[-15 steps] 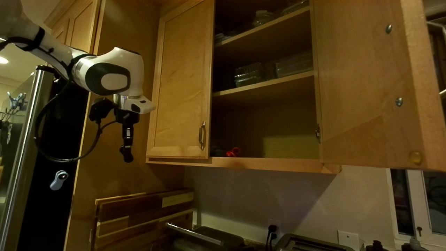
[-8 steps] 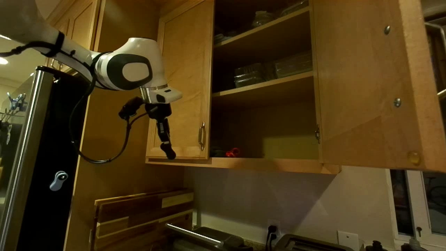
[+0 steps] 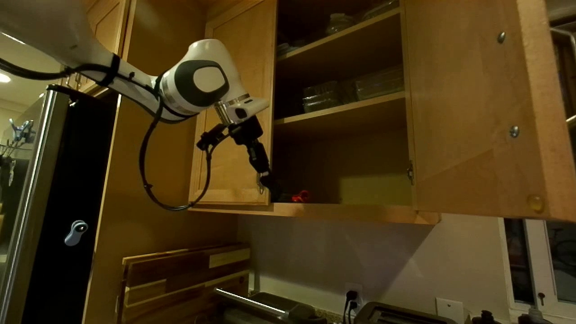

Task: Take the object and put it in the cabinet, then close the door

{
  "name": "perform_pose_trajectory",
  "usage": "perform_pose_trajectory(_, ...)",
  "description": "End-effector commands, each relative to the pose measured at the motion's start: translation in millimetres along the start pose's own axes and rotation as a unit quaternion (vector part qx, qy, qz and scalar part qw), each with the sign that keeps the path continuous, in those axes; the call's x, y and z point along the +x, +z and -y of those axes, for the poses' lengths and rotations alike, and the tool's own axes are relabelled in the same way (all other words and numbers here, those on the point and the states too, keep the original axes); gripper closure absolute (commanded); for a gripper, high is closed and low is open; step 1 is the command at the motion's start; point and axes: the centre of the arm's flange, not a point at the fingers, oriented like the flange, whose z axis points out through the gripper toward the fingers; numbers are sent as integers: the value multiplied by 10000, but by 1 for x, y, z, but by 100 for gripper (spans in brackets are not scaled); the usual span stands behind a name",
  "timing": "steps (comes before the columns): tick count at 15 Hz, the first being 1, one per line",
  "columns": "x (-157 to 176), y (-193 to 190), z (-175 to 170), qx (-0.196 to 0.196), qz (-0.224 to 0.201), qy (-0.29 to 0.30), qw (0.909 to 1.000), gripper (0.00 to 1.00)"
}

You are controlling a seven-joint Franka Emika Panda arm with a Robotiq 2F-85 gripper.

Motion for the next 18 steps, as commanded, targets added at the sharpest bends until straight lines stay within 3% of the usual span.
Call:
perform_pose_trajectory(1, 35, 18, 18, -185, -444, 417, 9980, 96)
perform_pose_trajectory(9, 86, 46, 51, -444, -1060, 449, 9924, 96)
perform_pose_trajectory(13, 94, 76, 68, -526, -987, 325, 9932, 96)
perform_pose_trajectory(18, 89, 107, 93, -754, -634, -528, 9937, 96)
